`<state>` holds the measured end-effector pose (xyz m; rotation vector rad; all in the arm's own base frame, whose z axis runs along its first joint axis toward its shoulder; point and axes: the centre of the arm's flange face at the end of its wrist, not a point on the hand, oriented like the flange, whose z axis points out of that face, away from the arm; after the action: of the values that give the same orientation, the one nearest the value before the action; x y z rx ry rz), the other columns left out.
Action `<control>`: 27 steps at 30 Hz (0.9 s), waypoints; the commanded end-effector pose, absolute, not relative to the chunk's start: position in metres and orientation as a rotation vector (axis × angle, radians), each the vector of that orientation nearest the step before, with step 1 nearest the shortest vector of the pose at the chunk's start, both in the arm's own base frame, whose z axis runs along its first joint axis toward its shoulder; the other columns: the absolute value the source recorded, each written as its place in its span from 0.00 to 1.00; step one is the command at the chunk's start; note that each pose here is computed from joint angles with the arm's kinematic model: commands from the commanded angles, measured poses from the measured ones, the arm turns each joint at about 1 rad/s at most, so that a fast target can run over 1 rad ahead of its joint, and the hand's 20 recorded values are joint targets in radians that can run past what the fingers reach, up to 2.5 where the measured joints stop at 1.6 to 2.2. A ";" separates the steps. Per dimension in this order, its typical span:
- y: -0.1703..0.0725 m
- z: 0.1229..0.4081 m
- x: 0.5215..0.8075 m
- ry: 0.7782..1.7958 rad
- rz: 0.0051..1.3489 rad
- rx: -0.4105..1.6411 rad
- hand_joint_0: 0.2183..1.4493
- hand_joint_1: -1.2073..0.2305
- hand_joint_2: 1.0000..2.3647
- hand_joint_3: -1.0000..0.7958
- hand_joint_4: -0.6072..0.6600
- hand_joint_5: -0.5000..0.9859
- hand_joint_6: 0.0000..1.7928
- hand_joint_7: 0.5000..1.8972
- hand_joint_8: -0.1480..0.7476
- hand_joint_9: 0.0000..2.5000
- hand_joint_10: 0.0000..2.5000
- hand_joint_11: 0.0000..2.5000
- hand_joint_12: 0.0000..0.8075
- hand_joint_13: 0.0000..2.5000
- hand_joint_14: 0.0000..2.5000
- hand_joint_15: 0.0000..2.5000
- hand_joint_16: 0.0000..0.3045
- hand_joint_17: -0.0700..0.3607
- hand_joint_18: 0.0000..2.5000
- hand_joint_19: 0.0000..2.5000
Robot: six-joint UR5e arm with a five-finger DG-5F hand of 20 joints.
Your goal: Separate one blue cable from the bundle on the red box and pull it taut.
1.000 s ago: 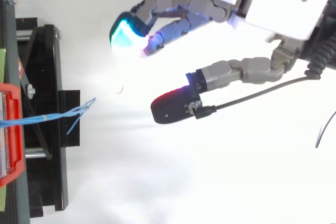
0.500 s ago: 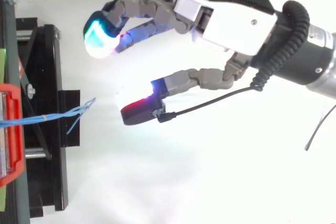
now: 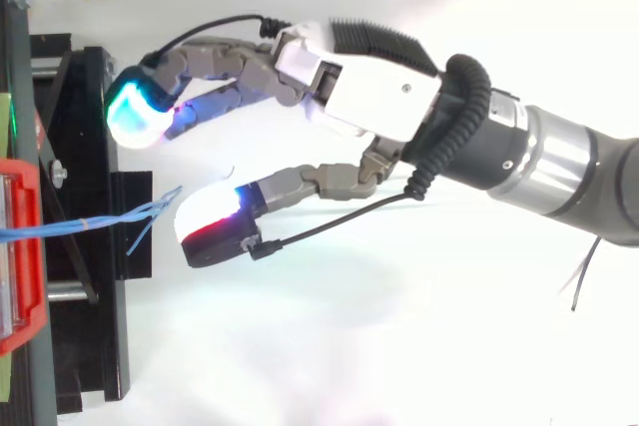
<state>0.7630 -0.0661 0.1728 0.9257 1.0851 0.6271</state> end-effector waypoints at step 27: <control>-0.013 0.171 0.775 1.032 0.929 0.982 0.24 0.36 0.00 0.28 0.75 0.28 0.28 0.38 0.54 0.31 0.00 0.10 0.48 0.18 0.00 0.03 0.17 0.43 0.17 0.04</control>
<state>0.7731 -0.0154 0.1684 0.9642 1.0455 0.8969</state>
